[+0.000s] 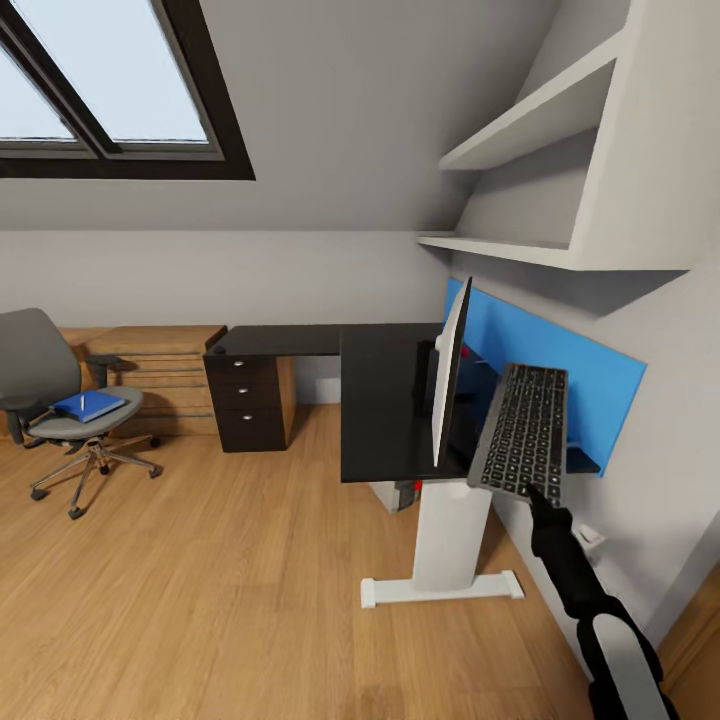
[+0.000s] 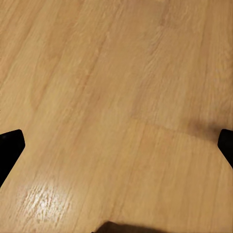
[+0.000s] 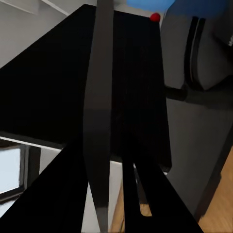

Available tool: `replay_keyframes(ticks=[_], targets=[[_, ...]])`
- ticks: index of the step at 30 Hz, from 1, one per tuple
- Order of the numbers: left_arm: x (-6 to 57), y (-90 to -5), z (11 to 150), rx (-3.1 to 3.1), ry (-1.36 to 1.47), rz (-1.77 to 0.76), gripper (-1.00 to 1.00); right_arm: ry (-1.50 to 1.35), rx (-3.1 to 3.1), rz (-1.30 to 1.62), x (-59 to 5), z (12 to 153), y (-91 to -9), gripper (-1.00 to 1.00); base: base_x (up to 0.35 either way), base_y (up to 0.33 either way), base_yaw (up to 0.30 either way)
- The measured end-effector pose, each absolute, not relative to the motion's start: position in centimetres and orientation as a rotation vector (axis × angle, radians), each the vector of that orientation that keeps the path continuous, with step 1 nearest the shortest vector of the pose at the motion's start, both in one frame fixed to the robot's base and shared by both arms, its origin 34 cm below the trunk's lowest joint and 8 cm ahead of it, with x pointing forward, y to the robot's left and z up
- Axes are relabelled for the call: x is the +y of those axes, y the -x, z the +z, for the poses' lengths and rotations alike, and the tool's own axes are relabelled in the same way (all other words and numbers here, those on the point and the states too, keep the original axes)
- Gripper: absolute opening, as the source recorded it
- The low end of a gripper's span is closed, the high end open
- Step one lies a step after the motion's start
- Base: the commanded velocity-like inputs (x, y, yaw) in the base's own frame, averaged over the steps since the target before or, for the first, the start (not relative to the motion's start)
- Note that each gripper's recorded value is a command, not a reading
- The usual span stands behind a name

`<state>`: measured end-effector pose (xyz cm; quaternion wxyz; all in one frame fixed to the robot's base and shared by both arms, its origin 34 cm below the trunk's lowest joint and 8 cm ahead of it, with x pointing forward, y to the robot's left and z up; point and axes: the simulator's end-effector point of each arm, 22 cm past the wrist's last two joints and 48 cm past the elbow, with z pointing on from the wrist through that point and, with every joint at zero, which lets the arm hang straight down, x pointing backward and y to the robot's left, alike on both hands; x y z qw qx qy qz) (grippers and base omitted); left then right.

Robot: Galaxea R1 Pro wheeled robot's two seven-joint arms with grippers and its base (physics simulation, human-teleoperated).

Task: In the bedroom, organize the workspace by keeping the computer under the desk, ensuring the monitor is on the desk, placing the keyboard on the desk next to the monitor, placing the mouse on the desk next to the keyboard, moving the folder from the swivel chair onto the desk next to the mouse, stacking the notebook on top of the folder with the pen on top of the notebook, and positioning the swivel chair next to the desk.

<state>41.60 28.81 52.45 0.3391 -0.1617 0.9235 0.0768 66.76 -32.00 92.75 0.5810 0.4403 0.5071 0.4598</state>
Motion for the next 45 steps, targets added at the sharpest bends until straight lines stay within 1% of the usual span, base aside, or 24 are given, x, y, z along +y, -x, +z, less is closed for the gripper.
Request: replay_keyframes(ticks=[7,11,17,26,32,45], targets=[[28.8,-41.6,52.4,2.405,0.422,0.200,1.00,-1.189,1.019,0.903,-35.3,91.8,-64.7,-1.00,0.000,0.000,0.000],[28.8,-41.6,52.5,2.404,0.422,0.200,1.00,-1.214,1.002,0.873,-35.6,91.2,-64.2,-1.00,0.000,0.000,0.000],[28.8,-41.6,52.5,2.403,0.422,0.200,1.00,-1.198,1.028,0.905,-33.6,91.2,-64.7,-1.00,0.000,0.000,0.000],[28.9,-41.6,52.5,2.403,0.423,0.201,1.00,-1.144,1.023,0.935,-32.6,92.2,-64.9,-1.00,0.000,0.000,0.000],[28.8,-41.0,52.2,2.412,0.420,0.210,1.00,-1.158,1.079,0.929,-30.8,90.4,-64.6,-1.00,0.000,0.000,0.000],[29.2,-42.2,55.3,2.381,0.424,0.207,1.00,-1.171,1.050,0.884,-34.8,92.8,-65.1,-1.00,0.000,0.000,0.000]])
